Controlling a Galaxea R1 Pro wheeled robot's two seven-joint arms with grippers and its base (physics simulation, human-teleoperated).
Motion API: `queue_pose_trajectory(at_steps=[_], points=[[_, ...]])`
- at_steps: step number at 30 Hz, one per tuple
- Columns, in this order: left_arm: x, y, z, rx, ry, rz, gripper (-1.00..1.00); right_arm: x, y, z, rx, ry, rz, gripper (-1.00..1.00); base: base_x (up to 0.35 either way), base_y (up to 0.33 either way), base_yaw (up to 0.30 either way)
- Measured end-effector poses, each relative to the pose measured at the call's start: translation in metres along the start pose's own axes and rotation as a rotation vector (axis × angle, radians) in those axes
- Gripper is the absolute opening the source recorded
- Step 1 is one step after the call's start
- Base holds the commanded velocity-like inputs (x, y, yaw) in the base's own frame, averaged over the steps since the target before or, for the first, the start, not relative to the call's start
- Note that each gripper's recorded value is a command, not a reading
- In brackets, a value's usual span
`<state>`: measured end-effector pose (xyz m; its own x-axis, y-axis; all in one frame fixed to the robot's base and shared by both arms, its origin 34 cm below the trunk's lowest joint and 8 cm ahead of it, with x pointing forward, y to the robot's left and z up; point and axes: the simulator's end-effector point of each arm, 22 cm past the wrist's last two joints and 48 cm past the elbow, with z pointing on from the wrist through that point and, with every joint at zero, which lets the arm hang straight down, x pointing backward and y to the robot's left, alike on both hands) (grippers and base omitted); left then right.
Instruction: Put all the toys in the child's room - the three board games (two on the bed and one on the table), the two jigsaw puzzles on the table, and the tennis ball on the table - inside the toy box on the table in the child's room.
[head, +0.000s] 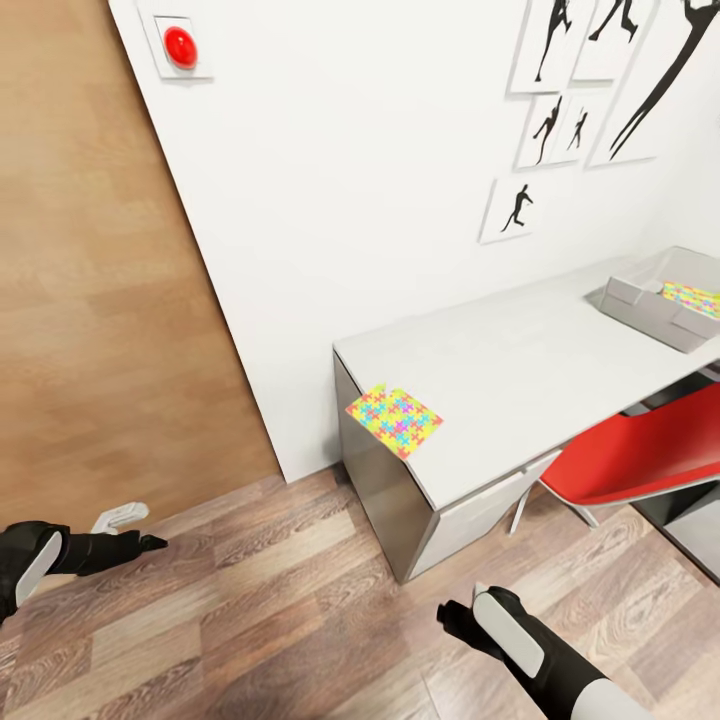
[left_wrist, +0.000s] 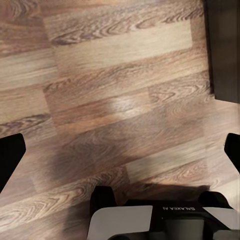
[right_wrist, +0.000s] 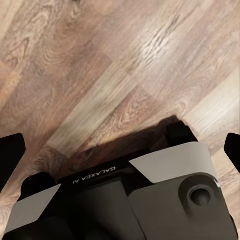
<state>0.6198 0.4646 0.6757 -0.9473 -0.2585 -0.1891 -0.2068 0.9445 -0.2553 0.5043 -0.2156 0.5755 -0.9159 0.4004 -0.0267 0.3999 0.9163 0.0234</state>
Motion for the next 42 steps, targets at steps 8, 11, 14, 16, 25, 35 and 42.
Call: queue_pose_trajectory(at_steps=[8, 11, 14, 16, 25, 35, 42], points=[[-0.003, -0.008, -0.002, 0.011, -0.010, 0.005, 1.00, -0.018, -0.013, -0.004, 0.013, -0.057, 0.025, 1.00, 0.000, 0.000, 0.000], [-0.004, -0.009, -0.004, 0.013, -0.015, 0.007, 1.00, -0.027, -0.015, -0.007, 0.005, -0.088, 0.041, 1.00, 0.000, 0.000, 0.000], [-0.006, -0.010, -0.006, 0.015, -0.019, 0.008, 1.00, -0.035, -0.016, -0.008, -0.011, -0.116, 0.058, 1.00, 0.000, 0.000, 0.000], [-0.007, -0.011, -0.007, 0.015, -0.022, 0.009, 1.00, -0.038, -0.025, -0.006, -0.011, -0.124, 0.070, 1.00, 0.000, 0.000, 0.000], [-0.011, -0.013, -0.013, 0.019, -0.036, 0.012, 1.00, -0.051, -0.063, 0.001, -0.066, -0.132, 0.156, 1.00, 0.000, 0.000, 0.000], [-0.016, -0.016, -0.020, 0.024, -0.051, 0.016, 1.00, -0.049, -0.088, -0.002, -0.138, -0.058, 0.196, 1.00, 0.000, 0.000, 0.000], [-0.020, -0.018, -0.025, 0.028, -0.063, 0.019, 1.00, -0.047, -0.077, -0.015, -0.295, -0.001, 0.186, 1.00, 0.000, 0.000, 0.000]])
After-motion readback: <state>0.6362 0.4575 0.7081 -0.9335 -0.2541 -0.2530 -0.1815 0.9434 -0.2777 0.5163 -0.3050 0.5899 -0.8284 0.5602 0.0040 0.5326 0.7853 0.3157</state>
